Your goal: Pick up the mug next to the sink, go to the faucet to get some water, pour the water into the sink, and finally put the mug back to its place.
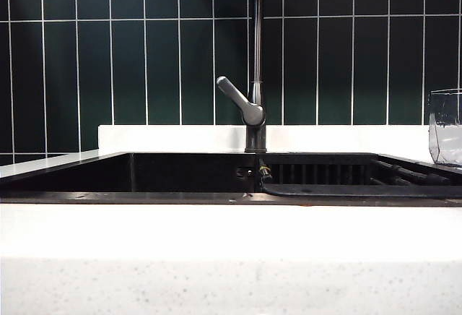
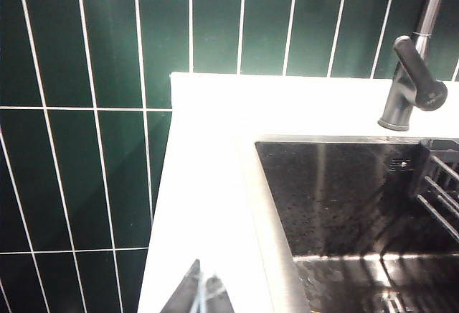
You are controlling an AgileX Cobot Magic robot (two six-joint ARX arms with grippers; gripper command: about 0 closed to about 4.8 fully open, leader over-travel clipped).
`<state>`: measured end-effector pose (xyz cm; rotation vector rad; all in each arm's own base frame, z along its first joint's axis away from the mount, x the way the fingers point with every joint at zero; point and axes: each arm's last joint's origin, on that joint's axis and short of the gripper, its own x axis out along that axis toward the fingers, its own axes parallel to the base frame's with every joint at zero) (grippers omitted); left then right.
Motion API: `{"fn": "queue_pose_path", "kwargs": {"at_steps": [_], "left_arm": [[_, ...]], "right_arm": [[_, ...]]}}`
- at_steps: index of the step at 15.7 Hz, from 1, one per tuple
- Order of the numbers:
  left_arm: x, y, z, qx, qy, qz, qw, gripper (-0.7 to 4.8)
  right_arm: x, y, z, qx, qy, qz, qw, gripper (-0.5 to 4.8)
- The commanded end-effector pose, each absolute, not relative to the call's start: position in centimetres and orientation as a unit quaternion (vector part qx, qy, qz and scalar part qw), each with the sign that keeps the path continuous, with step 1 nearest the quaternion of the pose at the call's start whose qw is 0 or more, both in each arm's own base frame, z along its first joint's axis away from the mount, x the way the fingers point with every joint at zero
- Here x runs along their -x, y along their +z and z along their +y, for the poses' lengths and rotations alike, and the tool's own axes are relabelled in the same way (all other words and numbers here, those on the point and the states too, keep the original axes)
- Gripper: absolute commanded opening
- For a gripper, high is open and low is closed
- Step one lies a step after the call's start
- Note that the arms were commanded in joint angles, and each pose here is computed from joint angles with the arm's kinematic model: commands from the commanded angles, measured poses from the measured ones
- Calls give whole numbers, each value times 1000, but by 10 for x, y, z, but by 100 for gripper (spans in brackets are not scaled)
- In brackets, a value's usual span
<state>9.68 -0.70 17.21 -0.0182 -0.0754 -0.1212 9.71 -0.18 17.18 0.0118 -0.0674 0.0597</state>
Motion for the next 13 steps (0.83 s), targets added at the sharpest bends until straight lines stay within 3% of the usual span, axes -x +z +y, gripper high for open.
{"fn": "queue_pose_path", "kwargs": {"at_steps": [1,13], "left_arm": [[-97,174,-7,9,-62,-45,997,-5],[-97,174,-7,9,-62,-45,997,-5]], "right_arm": [[-98,171,0,-10,-8,-37,999,-6],[-98,171,0,-10,-9,-36,999,-6]]}}
